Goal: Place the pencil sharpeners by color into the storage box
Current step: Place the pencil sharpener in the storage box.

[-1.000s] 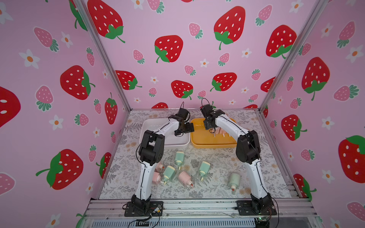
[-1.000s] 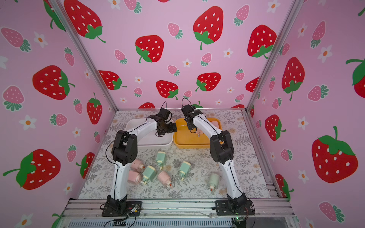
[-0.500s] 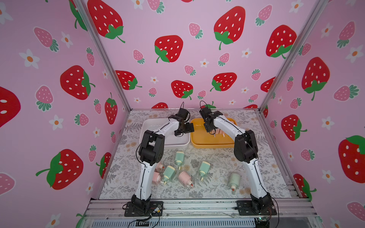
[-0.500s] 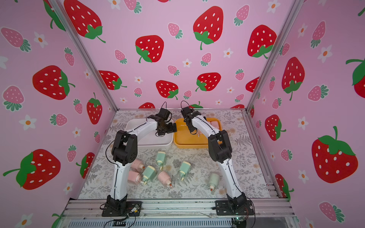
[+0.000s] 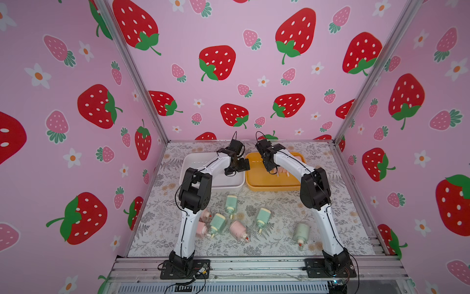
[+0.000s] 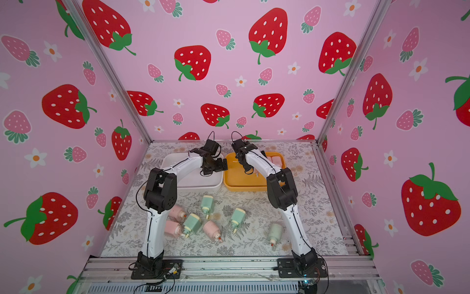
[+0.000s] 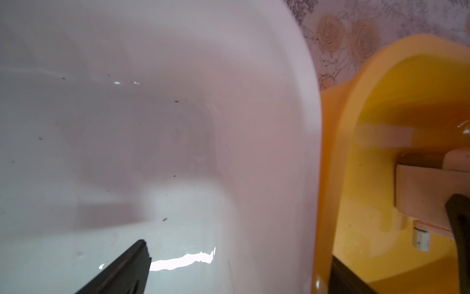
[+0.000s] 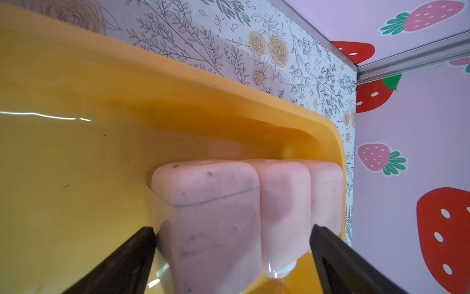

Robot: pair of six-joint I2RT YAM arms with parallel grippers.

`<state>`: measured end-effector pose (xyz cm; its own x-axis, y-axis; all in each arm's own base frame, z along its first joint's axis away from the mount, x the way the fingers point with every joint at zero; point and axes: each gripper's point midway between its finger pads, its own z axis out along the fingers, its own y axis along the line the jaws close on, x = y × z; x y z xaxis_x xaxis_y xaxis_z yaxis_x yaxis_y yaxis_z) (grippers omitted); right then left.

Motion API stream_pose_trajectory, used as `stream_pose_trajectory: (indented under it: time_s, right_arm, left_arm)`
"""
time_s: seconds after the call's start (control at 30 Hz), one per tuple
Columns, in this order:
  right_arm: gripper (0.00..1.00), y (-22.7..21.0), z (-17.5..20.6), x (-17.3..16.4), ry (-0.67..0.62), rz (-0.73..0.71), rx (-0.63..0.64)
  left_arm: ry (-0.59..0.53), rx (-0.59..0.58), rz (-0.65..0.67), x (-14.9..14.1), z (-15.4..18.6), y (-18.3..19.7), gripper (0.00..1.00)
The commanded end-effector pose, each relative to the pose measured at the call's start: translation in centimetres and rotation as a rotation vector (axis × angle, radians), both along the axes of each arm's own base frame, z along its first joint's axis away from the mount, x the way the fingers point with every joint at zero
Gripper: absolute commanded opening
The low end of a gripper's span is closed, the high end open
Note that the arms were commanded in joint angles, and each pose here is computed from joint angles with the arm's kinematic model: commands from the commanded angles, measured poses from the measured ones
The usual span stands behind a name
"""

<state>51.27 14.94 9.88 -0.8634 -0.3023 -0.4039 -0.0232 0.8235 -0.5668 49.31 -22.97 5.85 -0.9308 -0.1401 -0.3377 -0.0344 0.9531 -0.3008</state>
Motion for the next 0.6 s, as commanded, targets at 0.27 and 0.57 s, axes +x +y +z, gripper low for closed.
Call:
stream_pose_trajectory:
  time_s: [0.27, 0.57]
  right_arm:
    - [1.00, -0.97, 0.51, -0.05, -0.007, -0.030, -0.052]
    - [1.00, -0.72, 0.85, 0.05, -0.006, -0.025, -0.036]
  left_arm:
    - [0.017, 0.027, 0.002, -0.27, -0.13, 0.60, 1.00]
    - [0.013, 0.007, -0.006, -0.33, 0.24, 0.21, 1.00]
